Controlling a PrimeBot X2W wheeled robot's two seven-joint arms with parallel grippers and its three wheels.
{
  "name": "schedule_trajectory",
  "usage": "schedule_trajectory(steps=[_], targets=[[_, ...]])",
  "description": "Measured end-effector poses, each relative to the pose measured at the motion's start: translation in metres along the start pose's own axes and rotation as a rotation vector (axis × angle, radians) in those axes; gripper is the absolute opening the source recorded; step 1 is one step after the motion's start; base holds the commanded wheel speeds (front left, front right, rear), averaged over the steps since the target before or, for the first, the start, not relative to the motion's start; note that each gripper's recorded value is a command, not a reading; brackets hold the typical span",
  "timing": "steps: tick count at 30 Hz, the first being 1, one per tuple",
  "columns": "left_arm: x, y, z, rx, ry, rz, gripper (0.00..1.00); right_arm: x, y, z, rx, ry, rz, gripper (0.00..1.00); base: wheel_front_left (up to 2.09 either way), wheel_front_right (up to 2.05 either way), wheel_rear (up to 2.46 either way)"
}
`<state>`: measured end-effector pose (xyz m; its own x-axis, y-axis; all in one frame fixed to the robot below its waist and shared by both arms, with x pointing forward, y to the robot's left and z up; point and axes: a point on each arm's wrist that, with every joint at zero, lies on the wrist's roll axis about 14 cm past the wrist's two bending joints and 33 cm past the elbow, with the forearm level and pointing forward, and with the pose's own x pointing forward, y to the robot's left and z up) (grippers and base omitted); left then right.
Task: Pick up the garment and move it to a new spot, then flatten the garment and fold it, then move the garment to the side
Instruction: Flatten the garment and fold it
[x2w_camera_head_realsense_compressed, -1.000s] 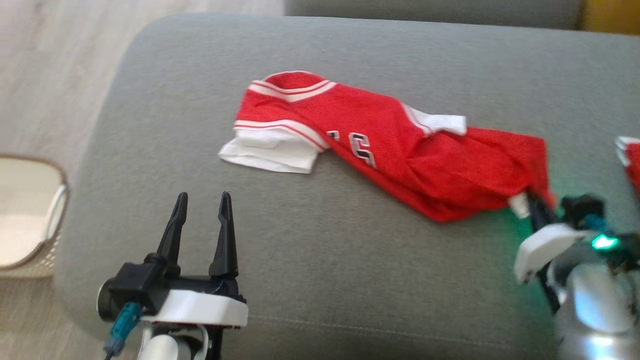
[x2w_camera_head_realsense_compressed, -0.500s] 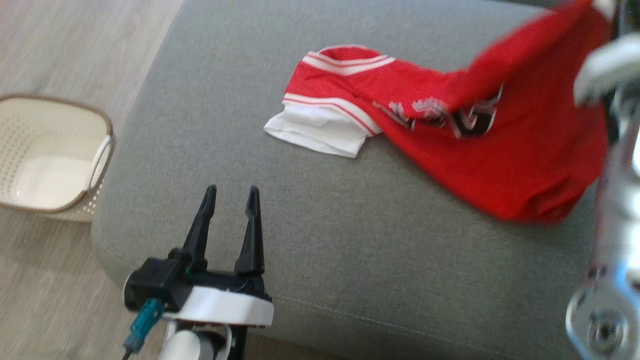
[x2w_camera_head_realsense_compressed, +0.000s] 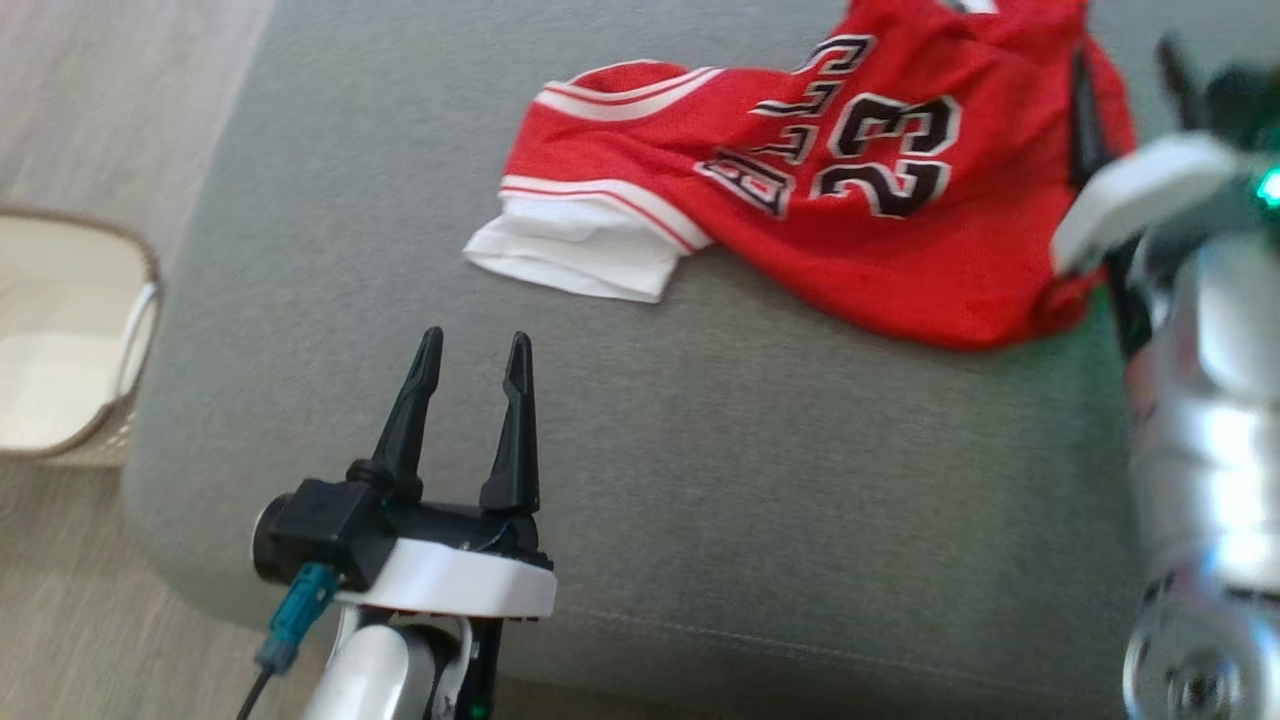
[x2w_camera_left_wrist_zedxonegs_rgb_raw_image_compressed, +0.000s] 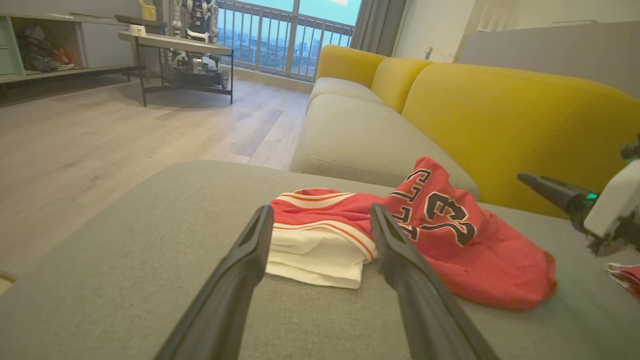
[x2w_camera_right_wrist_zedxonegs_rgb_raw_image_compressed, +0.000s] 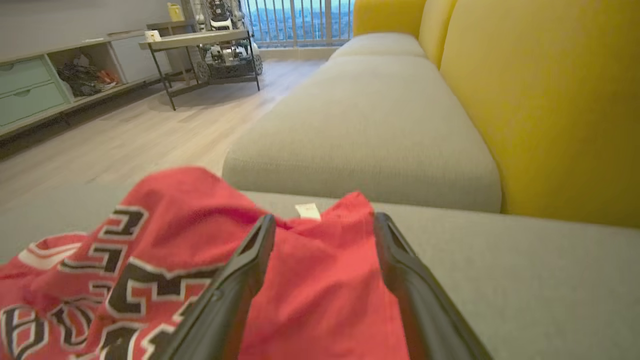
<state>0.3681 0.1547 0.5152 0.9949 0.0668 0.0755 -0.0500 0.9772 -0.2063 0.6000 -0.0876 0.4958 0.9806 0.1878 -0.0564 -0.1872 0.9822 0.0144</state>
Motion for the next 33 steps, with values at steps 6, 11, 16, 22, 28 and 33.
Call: schedule_trajectory(steps=[6, 11, 16, 22, 28, 33], targets=[[0.005, -0.019, 0.0, -0.003, -0.01, -0.067, 1.0, -0.059, -0.02, -0.062, 0.137, 0.123, -0.051, 1.0, 0.0, 0.0, 0.0], [0.0, -0.027, 0.004, -0.007, -0.021, -0.092, 1.0, -0.117, -0.018, -0.104, 0.167, 0.22, -0.05, 1.0, 0.0, 0.0, 0.0], [-0.007, -0.03, 0.005, -0.013, -0.019, -0.102, 1.0, -0.142, -0.011, -0.11, 0.143, 0.232, -0.019, 1.0, 0.0, 0.0, 0.0], [-0.01, -0.029, 0.007, -0.007, -0.026, -0.1, 1.0, -0.129, -0.006, -0.091, 0.043, 0.175, 0.021, 1.0, 0.0, 0.0, 0.0], [-0.012, -0.021, 0.007, 0.002, -0.023, -0.076, 1.0, -0.124, -0.009, -0.1, -0.062, 0.212, 0.029, 1.0, 0.0, 0.0, 0.0], [-0.014, -0.021, 0.006, 0.003, -0.017, -0.072, 1.0, -0.113, -0.007, -0.095, -0.144, 0.207, 0.049, 1.0, 0.0, 0.0, 0.0]])
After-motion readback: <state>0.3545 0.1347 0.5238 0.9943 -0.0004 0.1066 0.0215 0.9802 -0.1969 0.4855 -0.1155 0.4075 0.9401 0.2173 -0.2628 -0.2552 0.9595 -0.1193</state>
